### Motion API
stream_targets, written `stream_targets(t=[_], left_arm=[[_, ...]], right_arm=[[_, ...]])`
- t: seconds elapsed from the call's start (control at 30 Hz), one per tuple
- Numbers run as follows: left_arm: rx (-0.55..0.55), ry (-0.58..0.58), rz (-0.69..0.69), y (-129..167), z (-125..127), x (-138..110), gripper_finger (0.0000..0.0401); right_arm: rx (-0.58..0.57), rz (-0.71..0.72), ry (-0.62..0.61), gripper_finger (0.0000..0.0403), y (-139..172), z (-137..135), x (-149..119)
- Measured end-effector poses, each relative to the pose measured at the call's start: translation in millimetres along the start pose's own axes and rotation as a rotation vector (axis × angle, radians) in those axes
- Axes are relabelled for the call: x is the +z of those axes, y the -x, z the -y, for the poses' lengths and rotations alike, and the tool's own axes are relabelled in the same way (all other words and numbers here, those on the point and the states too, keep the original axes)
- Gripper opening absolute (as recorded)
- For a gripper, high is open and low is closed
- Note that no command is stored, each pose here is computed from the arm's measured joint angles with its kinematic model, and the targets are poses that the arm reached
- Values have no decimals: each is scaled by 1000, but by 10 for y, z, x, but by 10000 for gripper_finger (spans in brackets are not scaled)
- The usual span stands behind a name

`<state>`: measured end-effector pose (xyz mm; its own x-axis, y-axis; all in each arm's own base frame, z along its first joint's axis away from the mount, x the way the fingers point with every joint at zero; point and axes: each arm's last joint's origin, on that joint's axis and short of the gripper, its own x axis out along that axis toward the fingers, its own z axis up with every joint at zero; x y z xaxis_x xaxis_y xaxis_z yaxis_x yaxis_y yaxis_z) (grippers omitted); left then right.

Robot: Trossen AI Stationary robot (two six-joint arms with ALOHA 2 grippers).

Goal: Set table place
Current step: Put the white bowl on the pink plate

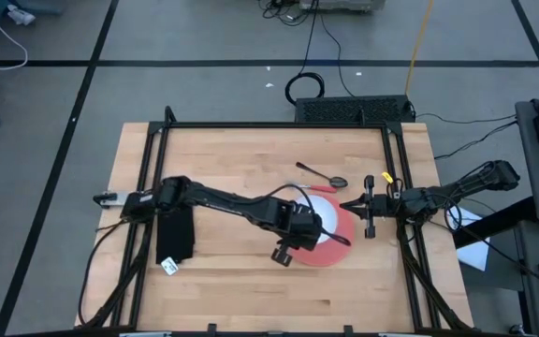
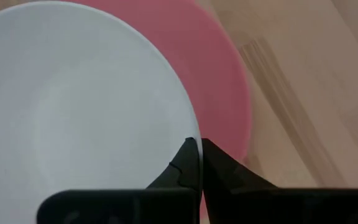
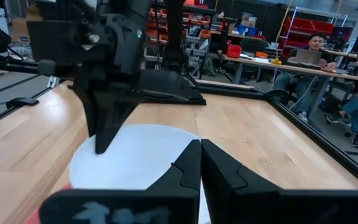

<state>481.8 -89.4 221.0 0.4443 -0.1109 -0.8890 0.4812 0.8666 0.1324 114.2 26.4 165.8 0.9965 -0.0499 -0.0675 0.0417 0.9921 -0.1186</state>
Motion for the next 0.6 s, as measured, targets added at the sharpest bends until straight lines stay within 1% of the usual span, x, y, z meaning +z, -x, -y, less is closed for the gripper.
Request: stream_targets(t=[0.3, 0.53, 0.6], left_arm=[[7, -40, 39, -136, 100, 69, 0], [11, -64, -1, -251, 186, 51, 1], [15, -70, 9, -280, 190, 62, 1]], right_arm=[[0, 0, -2, 0, 0, 0, 0], [0, -1, -2, 0, 0, 0, -1], [0, 0, -2, 0, 0, 0, 0]])
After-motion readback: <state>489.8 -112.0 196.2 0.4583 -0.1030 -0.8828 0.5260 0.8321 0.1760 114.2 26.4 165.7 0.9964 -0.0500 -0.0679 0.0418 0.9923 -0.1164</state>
